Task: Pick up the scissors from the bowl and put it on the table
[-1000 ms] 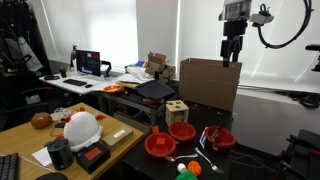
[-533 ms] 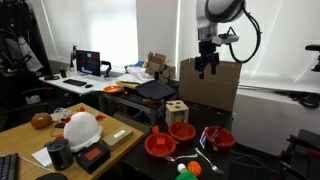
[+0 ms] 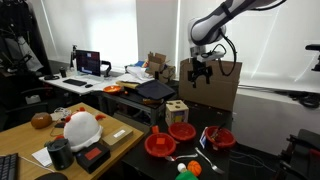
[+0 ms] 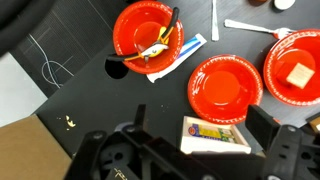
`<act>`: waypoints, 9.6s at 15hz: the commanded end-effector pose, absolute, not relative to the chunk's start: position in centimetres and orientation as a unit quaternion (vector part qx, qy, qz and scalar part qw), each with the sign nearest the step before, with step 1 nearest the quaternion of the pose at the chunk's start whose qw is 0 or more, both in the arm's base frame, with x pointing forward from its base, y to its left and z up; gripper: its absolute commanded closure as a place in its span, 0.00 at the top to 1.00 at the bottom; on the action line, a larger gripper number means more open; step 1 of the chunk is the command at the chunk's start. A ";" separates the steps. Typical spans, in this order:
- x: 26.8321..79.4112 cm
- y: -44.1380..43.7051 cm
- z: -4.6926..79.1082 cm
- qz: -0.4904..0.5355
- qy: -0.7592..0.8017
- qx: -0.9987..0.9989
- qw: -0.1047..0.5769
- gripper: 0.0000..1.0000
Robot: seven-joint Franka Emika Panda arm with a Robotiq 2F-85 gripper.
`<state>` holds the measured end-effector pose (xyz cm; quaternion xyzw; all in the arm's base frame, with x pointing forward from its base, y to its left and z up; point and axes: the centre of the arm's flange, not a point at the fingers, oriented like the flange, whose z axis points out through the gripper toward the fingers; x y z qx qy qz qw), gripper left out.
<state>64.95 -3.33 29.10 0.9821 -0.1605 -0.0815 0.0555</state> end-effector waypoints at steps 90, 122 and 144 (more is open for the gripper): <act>51.2 -12.0 2.8 -0.097 -0.677 0.726 -0.074 1.00; 51.8 -13.9 -0.5 -0.134 -0.666 0.733 -0.031 1.00; 56.3 -13.7 2.1 -0.142 -0.605 0.784 -0.001 1.00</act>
